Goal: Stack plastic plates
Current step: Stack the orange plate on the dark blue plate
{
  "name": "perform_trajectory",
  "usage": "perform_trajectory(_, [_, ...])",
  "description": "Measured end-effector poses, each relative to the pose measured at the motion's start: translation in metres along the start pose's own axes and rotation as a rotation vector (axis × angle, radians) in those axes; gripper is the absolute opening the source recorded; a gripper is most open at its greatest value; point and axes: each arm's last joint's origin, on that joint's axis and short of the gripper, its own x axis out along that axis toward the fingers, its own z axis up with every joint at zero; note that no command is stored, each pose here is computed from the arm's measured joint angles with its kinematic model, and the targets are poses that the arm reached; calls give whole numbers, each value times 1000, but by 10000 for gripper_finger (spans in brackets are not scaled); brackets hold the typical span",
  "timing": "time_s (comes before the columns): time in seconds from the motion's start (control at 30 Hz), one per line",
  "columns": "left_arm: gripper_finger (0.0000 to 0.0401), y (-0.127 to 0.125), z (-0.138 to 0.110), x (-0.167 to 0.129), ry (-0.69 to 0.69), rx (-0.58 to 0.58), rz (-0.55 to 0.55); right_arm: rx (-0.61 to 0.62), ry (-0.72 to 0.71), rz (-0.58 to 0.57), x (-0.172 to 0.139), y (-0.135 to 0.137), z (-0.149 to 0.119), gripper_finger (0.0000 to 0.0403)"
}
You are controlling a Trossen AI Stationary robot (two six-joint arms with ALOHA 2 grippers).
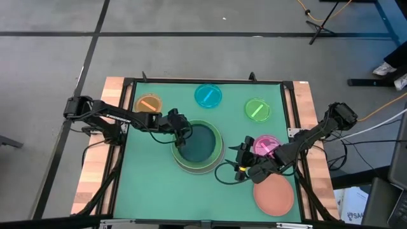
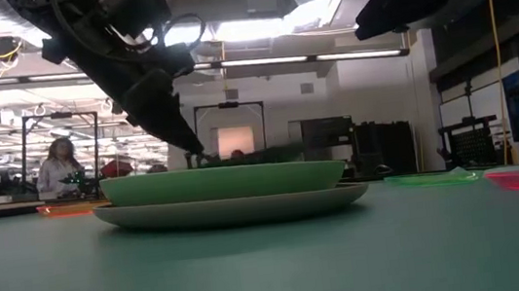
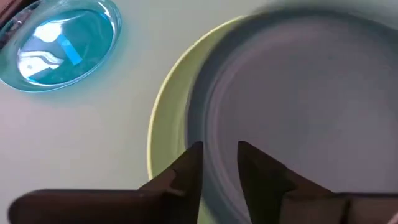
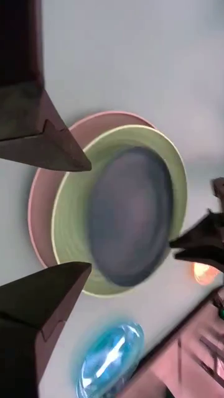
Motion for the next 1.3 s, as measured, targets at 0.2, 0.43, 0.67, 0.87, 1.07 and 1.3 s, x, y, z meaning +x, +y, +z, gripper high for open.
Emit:
perform_trajectory(0.2, [102, -10, 3, -27, -33, 60, -46, 26, 101, 94, -8, -3, 0, 240])
perform_trajectory(0.43, [102, -35, -12, -52, -136, 126, -159, 128, 321, 128, -23, -18, -9, 240])
perform_trajectory(0.67, [102, -65, -34, -65, -269, 159, -303, 180, 505, 110, -30, -20, -28, 240])
perform_trajectory(0.87, [102, -82, -41, -75, -306, 200, -385, 174, 649, 221, -32, -17, -42, 240])
perform_trajectory(1.07, [102, -87, -43, -78, -313, 229, -401, 203, 796, 322, -37, -12, -55, 240])
perform_trajectory(1.3, [102, -87, -43, -78, -314, 229, -398, 135, 861, 350, -42, -4, -77, 240])
